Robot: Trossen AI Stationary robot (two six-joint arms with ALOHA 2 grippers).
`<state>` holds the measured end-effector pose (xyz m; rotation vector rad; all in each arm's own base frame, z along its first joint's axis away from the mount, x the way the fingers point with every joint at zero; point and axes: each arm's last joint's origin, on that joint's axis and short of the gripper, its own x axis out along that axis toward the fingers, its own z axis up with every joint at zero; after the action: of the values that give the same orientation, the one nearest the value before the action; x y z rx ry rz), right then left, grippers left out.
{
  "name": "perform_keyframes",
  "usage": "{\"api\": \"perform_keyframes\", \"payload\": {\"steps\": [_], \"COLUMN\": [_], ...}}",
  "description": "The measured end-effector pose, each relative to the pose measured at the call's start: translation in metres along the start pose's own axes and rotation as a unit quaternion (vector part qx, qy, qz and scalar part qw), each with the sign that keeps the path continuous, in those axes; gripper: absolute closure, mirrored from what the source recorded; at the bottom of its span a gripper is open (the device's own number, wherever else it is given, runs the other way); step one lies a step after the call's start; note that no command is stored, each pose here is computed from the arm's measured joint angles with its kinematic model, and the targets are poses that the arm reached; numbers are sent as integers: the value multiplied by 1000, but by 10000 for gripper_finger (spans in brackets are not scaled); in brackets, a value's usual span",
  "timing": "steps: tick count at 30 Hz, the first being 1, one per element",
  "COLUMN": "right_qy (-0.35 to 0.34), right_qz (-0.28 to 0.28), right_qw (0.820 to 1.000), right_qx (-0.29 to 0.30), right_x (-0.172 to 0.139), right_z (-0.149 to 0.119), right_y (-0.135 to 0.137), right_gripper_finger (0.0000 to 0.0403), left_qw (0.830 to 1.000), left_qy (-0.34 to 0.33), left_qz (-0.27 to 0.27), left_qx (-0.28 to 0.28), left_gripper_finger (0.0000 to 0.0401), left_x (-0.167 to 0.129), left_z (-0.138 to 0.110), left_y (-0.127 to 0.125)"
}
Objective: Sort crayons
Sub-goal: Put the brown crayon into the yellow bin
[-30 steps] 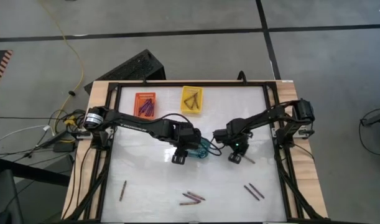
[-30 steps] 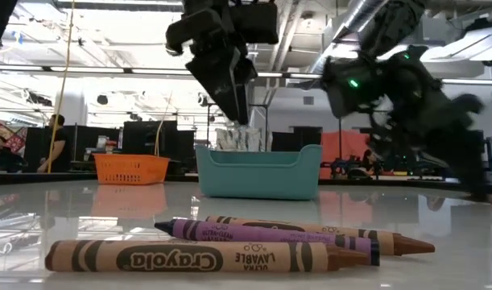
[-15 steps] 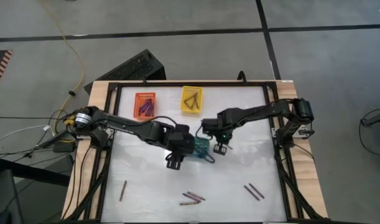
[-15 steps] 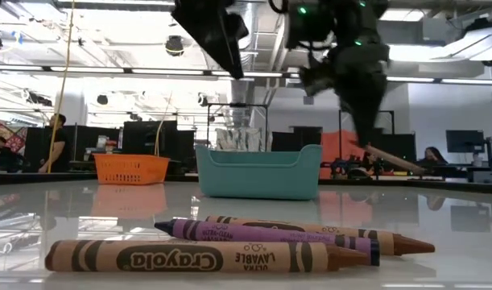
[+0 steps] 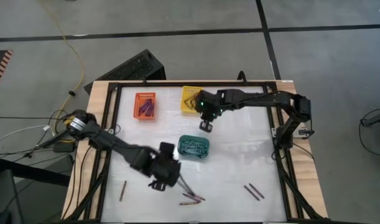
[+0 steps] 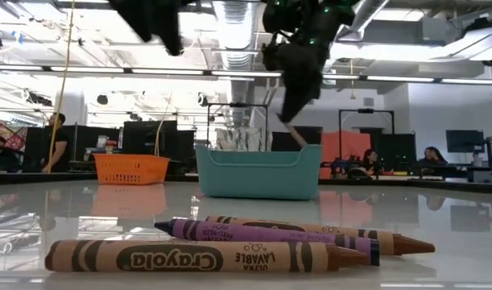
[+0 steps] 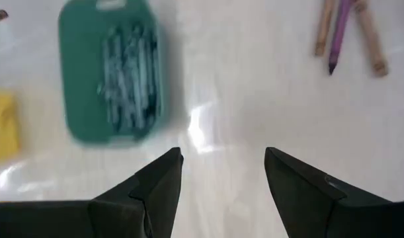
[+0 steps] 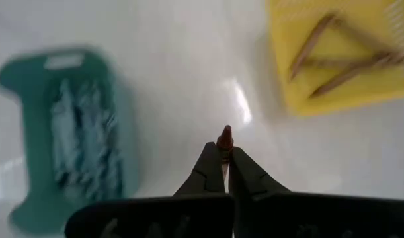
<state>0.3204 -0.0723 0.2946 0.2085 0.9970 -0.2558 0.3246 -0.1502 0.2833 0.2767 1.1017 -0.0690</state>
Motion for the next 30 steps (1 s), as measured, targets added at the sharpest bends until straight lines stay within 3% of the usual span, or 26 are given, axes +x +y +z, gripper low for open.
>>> {"api": "perform_keyframes", "payload": {"steps": [9, 16, 23, 30], "right_qy": [-118, -207, -257, -228], "right_qz": [5, 49, 44, 74], "right_qw": [993, 977, 965, 967], "right_qx": [18, 10, 25, 90], "right_x": [-5, -13, -15, 36], "right_z": [24, 39, 47, 51], "right_y": [-50, -69, -86, -101], "right_gripper_finger": [403, 403, 403, 403], "left_qw": [992, 970, 931, 876], "left_qy": [46, 78, 92, 106], "left_qz": [77, 102, 111, 114], "left_qx": [-89, -206, -336, -456], "left_gripper_finger": [195, 195, 195, 195], "left_x": [-18, -18, -31, -50], "left_z": [-39, -78, -110, -140], "left_y": [-59, -95, -127, -154]}}
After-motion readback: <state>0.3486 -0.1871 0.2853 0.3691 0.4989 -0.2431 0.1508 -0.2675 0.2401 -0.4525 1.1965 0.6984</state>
